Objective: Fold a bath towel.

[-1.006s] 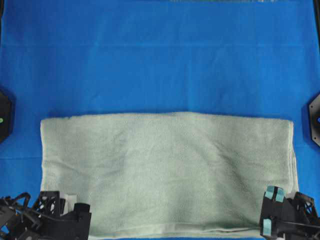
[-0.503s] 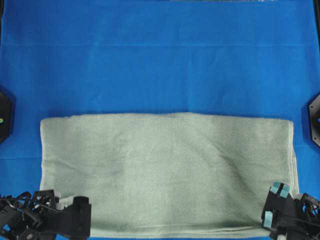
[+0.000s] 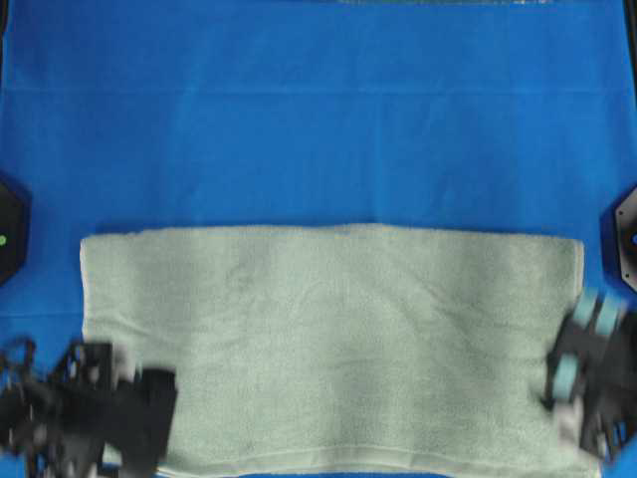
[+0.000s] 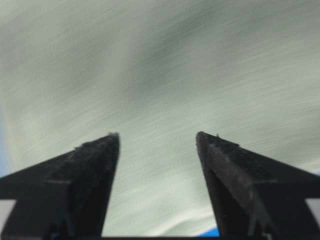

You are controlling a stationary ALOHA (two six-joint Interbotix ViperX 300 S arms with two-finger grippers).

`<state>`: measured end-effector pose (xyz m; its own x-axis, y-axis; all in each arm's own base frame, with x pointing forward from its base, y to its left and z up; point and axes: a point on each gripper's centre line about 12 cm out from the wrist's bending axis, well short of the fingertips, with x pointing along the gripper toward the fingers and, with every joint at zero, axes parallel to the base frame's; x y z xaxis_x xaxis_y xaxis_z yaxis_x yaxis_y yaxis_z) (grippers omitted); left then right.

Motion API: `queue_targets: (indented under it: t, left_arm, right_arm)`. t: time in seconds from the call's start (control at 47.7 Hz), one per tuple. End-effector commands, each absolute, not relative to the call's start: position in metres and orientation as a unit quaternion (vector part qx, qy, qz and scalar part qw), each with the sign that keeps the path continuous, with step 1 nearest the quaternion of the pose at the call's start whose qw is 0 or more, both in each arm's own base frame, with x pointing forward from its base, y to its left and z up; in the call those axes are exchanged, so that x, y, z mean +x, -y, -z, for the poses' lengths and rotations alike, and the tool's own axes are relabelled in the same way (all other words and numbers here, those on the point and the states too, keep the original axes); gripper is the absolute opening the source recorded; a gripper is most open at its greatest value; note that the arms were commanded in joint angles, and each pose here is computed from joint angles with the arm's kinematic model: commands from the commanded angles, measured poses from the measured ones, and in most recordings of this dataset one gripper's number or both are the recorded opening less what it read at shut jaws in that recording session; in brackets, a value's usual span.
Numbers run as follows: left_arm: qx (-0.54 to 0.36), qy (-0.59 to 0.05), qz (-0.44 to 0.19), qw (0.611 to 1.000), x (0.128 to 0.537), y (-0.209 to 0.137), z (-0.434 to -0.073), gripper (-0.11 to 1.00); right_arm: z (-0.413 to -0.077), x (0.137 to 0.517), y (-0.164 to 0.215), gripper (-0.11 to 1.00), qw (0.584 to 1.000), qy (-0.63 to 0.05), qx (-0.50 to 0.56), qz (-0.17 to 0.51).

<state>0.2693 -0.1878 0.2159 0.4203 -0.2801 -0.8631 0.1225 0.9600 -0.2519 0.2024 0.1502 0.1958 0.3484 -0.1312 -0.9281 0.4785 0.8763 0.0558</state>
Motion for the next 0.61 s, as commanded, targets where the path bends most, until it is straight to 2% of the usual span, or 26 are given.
queue_targets:
  t: [0.0, 0.147, 0.314, 0.419, 0.587]
  left_arm:
    - [-0.077, -0.527, 0.088, 0.842, 0.269, 0.155, -0.227, 0.75]
    - [-0.077, -0.536, 0.029, 0.84, 0.267, 0.101, -0.225, 0.75]
    - [-0.063, -0.507, 0.001, 0.859, 0.267, 0.062, -0.224, 0.75]
    - [-0.058, -0.497, -0.016, 0.866, 0.267, 0.045, -0.212, 0.75]
    - [-0.065, -0.493, -0.033, 0.867, 0.261, 0.027, -0.174, 0.75]
  right_arm:
    - [-0.202, 0.202, -0.12, 0.63, 0.807, -0.527, 0.162, 0.212]
    - [-0.207, 0.202, -0.08, 0.63, 0.812, -0.526, 0.141, 0.212]
    - [-0.2, 0.205, -0.05, 0.63, 0.799, -0.546, 0.119, 0.221]
    - [-0.186, 0.206, -0.038, 0.63, 0.794, -0.555, 0.112, 0.222]
    - [-0.147, 0.205, -0.022, 0.63, 0.795, -0.554, 0.13, 0.211]
